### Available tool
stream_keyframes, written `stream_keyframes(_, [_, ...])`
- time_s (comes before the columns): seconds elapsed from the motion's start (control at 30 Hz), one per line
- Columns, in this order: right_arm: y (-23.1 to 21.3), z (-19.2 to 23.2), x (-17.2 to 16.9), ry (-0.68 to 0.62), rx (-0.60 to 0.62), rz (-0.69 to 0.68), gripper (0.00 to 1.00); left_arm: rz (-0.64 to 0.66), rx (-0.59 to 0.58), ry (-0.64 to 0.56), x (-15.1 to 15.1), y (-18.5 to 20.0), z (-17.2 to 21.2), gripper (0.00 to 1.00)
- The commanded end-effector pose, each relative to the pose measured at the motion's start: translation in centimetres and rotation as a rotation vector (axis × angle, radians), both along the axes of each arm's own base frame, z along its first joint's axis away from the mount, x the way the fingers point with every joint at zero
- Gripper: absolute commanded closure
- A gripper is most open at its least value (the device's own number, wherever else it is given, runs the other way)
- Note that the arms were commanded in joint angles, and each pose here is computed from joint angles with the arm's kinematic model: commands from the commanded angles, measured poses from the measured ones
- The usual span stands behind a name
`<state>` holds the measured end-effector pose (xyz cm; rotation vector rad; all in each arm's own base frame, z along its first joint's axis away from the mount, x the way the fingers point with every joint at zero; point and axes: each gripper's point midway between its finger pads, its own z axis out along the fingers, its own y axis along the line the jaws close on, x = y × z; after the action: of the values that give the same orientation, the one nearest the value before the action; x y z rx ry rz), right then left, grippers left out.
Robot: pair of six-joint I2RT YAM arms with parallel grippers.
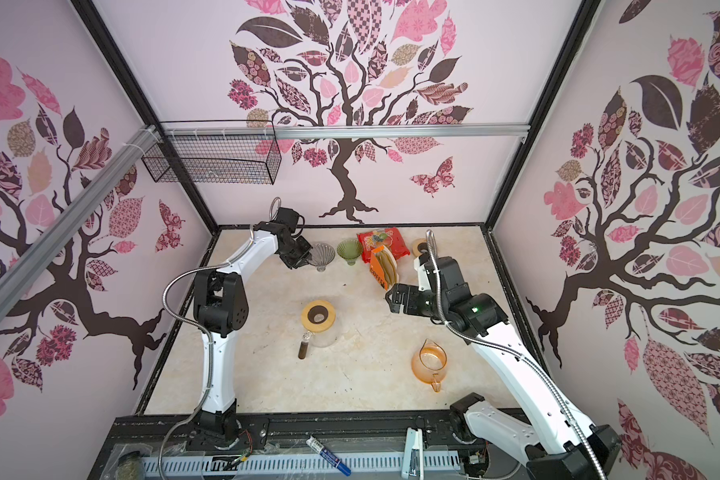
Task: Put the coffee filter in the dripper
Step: 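Close the left gripper on the rim of the clear glass dripper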
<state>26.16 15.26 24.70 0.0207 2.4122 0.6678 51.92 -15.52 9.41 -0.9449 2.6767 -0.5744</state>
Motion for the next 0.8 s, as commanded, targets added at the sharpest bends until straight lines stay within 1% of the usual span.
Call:
stream_keyframes(0.0, [0.0, 0.9, -0.2, -0.037, 0.002, 0.014, 0.00, 0.014, -0.008, 0.017, 0.0, 0.1, -1.3, 0.81])
stream_keyframes(0.17, [-0.1, 0.9, -0.2, -0.038, 0.003, 0.011, 0.00, 0.013, -0.008, 0.021, -0.1, 0.1, -1.6, 0.82])
stream_keyframes(0.5, [-0.1, 0.9, -0.2, -0.041, 0.001, 0.010, 0.00, 0.020, -0.012, 0.033, -0.4, 0.5, -2.0, 0.87])
stream_keyframes(0.6, [-0.1, 0.9, -0.2, -0.041, 0.002, 0.009, 0.00, 0.021, -0.026, 0.022, -0.3, 0.6, -1.4, 0.93])
stream_keyframes(0.63, [-0.1, 1.0, -0.2, -0.043, 0.003, 0.009, 0.00, 0.021, -0.027, 0.038, -0.8, 0.8, -1.9, 0.95])
stream_keyframes(0.77, [-0.1, 1.0, -0.2, -0.043, 0.005, 0.011, 0.00, 0.022, -0.050, 0.034, -1.2, 1.2, -1.5, 0.97])
